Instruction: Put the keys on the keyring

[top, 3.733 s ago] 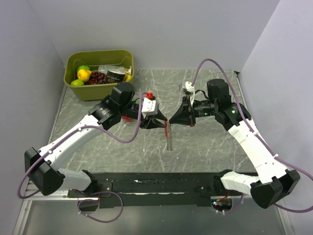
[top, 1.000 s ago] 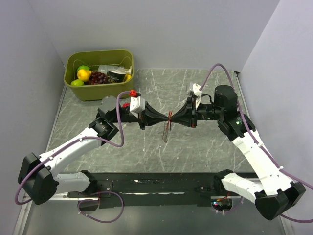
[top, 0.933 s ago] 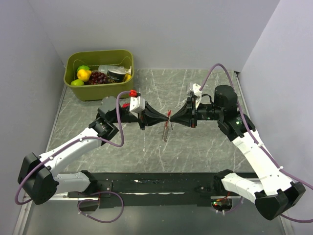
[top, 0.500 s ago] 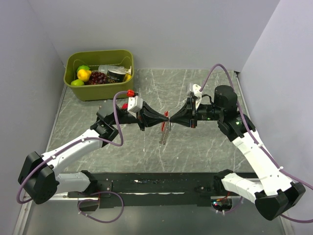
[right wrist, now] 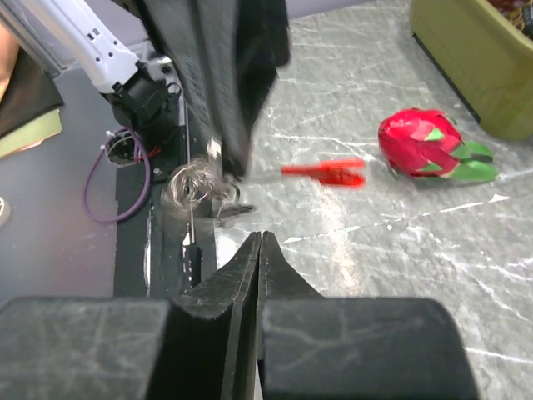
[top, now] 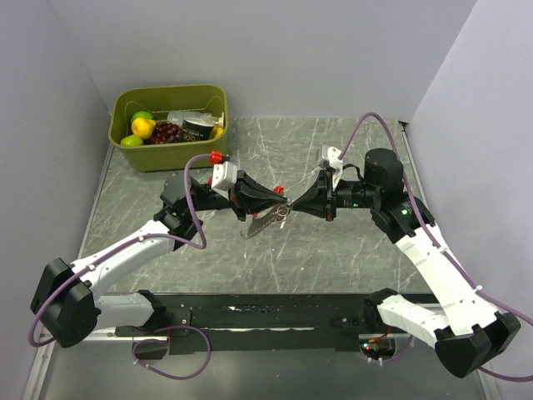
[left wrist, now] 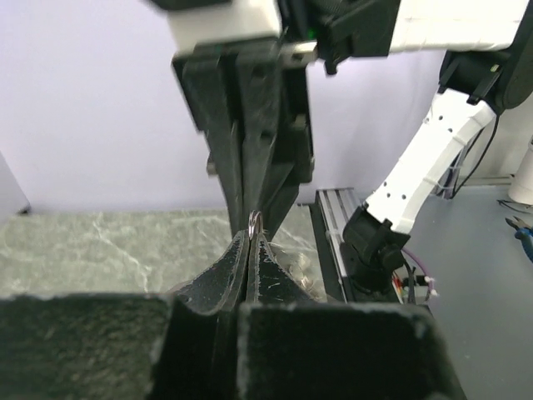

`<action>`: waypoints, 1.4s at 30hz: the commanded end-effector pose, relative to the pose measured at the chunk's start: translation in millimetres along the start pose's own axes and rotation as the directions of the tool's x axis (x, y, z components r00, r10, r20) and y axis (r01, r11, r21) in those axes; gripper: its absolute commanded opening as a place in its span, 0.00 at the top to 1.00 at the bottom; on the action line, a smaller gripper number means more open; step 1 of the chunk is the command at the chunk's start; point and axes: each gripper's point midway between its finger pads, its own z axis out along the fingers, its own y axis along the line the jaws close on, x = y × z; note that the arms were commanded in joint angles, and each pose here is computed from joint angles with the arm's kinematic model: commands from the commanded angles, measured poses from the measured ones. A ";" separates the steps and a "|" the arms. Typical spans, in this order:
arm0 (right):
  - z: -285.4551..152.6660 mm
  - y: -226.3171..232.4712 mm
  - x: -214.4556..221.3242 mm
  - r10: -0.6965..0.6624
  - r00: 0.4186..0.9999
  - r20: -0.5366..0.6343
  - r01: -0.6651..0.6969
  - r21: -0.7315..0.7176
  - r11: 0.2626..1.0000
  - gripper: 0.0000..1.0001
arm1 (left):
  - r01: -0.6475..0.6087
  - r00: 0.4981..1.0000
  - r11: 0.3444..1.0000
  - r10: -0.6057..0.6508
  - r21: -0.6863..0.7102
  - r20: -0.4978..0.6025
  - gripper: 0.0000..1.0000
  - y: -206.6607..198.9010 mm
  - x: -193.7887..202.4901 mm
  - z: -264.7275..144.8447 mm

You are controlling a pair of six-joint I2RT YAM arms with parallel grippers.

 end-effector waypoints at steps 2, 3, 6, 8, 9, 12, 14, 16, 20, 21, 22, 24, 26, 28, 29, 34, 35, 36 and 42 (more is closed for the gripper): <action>0.6 -3.1 7.3 0.022 1.000 -0.016 -0.022 0.008 1.000 0.99 | -0.116 0.987 0.993 0.112 0.029 0.115 0.99 -8.6 -40.7 4.7; 0.8 -2.8 7.3 0.023 1.000 -0.015 -0.022 0.005 1.000 0.99 | -0.114 0.987 0.993 0.109 0.031 0.115 0.99 -8.7 -40.3 4.8; 1.7 -2.0 7.0 0.025 1.000 -0.011 -0.025 -0.002 1.000 0.99 | -0.111 0.988 0.993 0.106 0.041 0.113 0.99 -8.8 -38.8 5.8; 0.9 -3.3 7.3 0.026 1.000 -0.014 -0.026 0.011 1.000 0.99 | -0.110 0.989 0.993 0.105 0.042 0.106 0.99 -8.3 -37.0 6.0; -1.1 -2.6 5.2 0.015 1.000 -0.011 -0.015 0.018 1.000 0.98 | -0.111 0.989 0.993 0.107 0.037 0.105 0.99 -7.6 -37.4 5.4; -6.2 -2.9 1.8 -0.008 1.000 -0.005 0.009 0.053 0.999 0.93 | -0.119 0.989 0.993 0.116 0.026 0.088 0.99 -6.1 -35.0 4.8; -9.4 -2.1 -0.6 -0.023 1.000 -0.001 0.023 0.071 0.997 0.87 | -0.121 0.990 0.992 0.120 0.016 0.068 0.99 -3.5 -32.0 4.2; -14.3 -3.2 -4.9 -0.042 0.999 0.003 0.041 0.104 0.994 0.80 | -0.135 0.989 0.991 0.134 0.012 0.060 0.99 -3.0 -31.9 3.5; -20.4 2.6 -14.7 -0.072 0.997 0.023 0.069 0.114 0.991 0.62 | -0.134 0.990 0.991 0.133 0.006 0.038 0.99 -2.4 -27.9 2.4; -21.8 6.2 -19.8 -0.081 0.996 0.038 0.076 0.107 0.991 0.56 | -0.133 0.990 0.991 0.133 0.005 0.040 0.99 -2.5 -28.5 2.3; -22.1 10.2 -22.7 -0.085 0.995 0.049 0.080 0.089 0.993 0.53 | -0.134 0.990 0.991 0.134 0.006 0.040 0.99 -3.2 -28.3 2.0; -21.6 13.6 -29.3 -0.085 0.994 0.071 0.079 0.075 0.994 0.47 | -0.134 0.990 0.991 0.134 0.005 0.042 0.99 -2.9 -28.9 1.8; -20.0 16.9 -30.6 -0.080 0.993 0.081 0.077 0.048 0.996 0.46 | -0.133 0.990 0.991 0.133 0.007 0.044 0.99 -3.4 -28.9 1.7; -17.1 16.8 -30.6 -0.068 0.994 0.085 0.065 0.031 0.997 0.46 | -0.132 0.990 0.991 0.131 0.012 0.047 0.99 -4.3 -29.6 2.5; -15.3 14.7 -28.3 -0.058 0.995 0.081 0.056 0.030 0.998 0.46 | -0.133 0.990 0.991 0.132 0.014 0.048 0.99 -4.6 -29.8 2.5; -12.4 11.9 -31.1 -0.052 0.994 0.096 0.050 0.030 0.998 0.48 | -0.127 0.991 0.992 0.126 0.021 0.042 0.99 -5.4 -28.3 2.6; -12.1 11.4 -32.2 -0.055 0.994 0.099 0.052 0.031 0.998 0.49 | -0.127 0.991 0.992 0.126 0.021 0.041 0.99 -5.3 -28.0 2.5; -11.4 11.1 -32.9 -0.051 0.993 0.103 0.048 0.028 0.998 0.51 | -0.128 0.991 0.992 0.127 0.021 0.040 0.99 -5.2 -27.8 2.5; -4.4 10.8 -33.4 -0.032 0.994 0.103 0.033 -0.006 0.999 0.74 | -0.125 0.991 0.992 0.124 0.020 0.039 0.99 -5.0 -27.2 2.6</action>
